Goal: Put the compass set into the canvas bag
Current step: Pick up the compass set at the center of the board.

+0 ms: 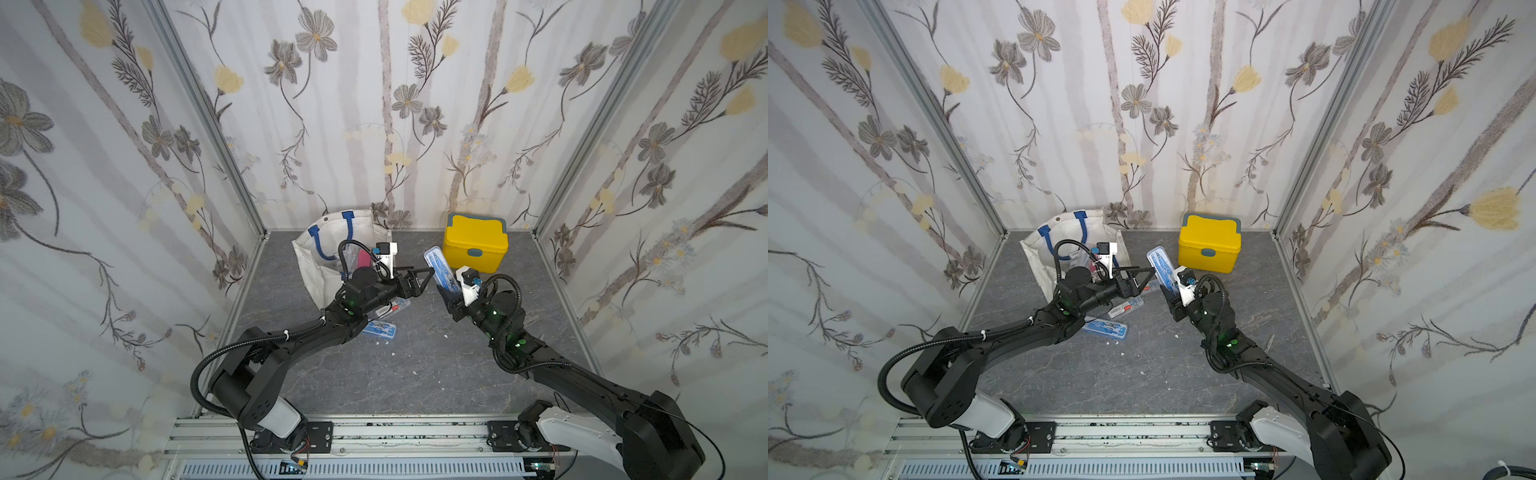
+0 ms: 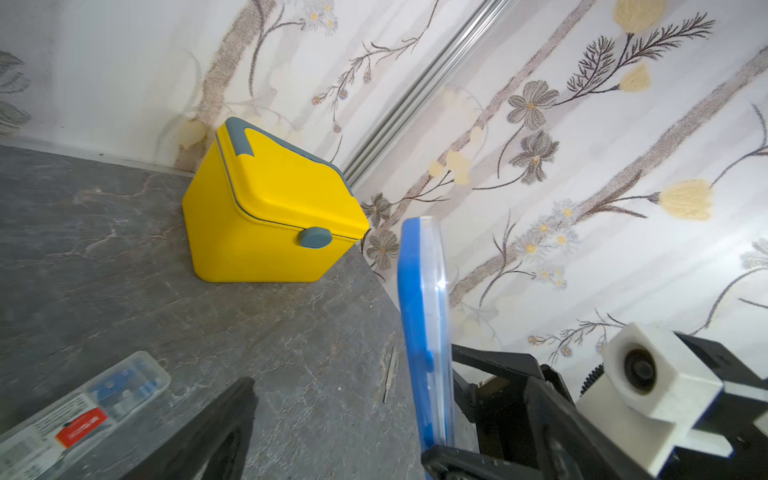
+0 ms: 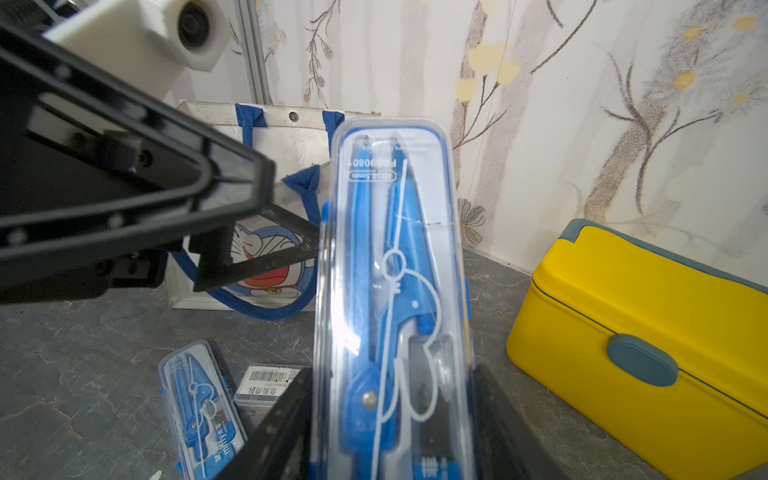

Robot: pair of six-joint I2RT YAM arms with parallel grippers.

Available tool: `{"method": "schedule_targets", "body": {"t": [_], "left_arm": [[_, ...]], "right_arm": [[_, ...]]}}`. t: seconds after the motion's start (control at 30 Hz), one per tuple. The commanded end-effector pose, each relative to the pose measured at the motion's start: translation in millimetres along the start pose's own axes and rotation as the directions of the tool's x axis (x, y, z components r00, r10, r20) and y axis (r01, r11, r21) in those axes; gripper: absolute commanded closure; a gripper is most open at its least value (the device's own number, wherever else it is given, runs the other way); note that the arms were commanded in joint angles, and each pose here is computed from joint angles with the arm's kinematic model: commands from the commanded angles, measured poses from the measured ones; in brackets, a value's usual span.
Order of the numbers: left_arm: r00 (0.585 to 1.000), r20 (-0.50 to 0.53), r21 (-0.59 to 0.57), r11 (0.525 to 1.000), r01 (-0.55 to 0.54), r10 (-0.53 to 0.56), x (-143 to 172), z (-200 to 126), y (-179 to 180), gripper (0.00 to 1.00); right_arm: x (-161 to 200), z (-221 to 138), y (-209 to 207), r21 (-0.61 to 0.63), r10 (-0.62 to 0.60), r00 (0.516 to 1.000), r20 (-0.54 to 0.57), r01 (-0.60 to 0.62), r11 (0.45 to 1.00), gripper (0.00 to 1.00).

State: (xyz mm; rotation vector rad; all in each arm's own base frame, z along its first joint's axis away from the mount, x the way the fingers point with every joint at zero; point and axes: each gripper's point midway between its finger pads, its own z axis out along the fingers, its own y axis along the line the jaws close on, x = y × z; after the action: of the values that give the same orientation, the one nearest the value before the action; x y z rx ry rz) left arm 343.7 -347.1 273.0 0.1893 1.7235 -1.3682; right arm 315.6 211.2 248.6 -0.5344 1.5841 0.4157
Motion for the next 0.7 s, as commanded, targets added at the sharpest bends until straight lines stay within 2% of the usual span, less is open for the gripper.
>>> {"method": "schedule_targets", "body": {"t": [0.0, 0.1, 0.23, 0.6, 0.67], "left_arm": [[0.999, 0.028, 0.145, 0.989, 0.027, -0.031, -10.1, 10.9, -28.0, 0.02], [0.998, 0.040, 0.199, 0.979, 0.032, -0.041, -9.5, 18.9, -37.1, 0.06], [0.998, 0.034, 0.215, 0.976, 0.036, -0.044, -7.2, 28.9, -39.6, 0.14], [0.998, 0.036, 0.194, 0.980, 0.044, -0.052, -1.8, 34.1, -33.1, 0.52], [0.998, 0.032, 0.193, 0.980, 0.046, -0.053, -0.8, 35.7, -32.4, 0.57]], "right_arm": [[-11.0, -4.0, -3.3, 0.015, 0.017, 0.999, 0.038, -0.017, 1.000, 0.58], [-12.4, -5.0, -3.2, 0.013, 0.032, 0.999, 0.043, -0.032, 0.999, 0.57], [-13.0, -4.1, -2.1, 0.005, 0.048, 0.998, 0.046, -0.048, 0.999, 0.58], [-14.1, 0.7, 0.3, -0.010, 0.056, 0.997, 0.047, -0.056, 0.998, 0.58], [-14.9, 1.4, 1.1, -0.014, 0.059, 0.997, 0.049, -0.058, 0.998, 0.58]]}}
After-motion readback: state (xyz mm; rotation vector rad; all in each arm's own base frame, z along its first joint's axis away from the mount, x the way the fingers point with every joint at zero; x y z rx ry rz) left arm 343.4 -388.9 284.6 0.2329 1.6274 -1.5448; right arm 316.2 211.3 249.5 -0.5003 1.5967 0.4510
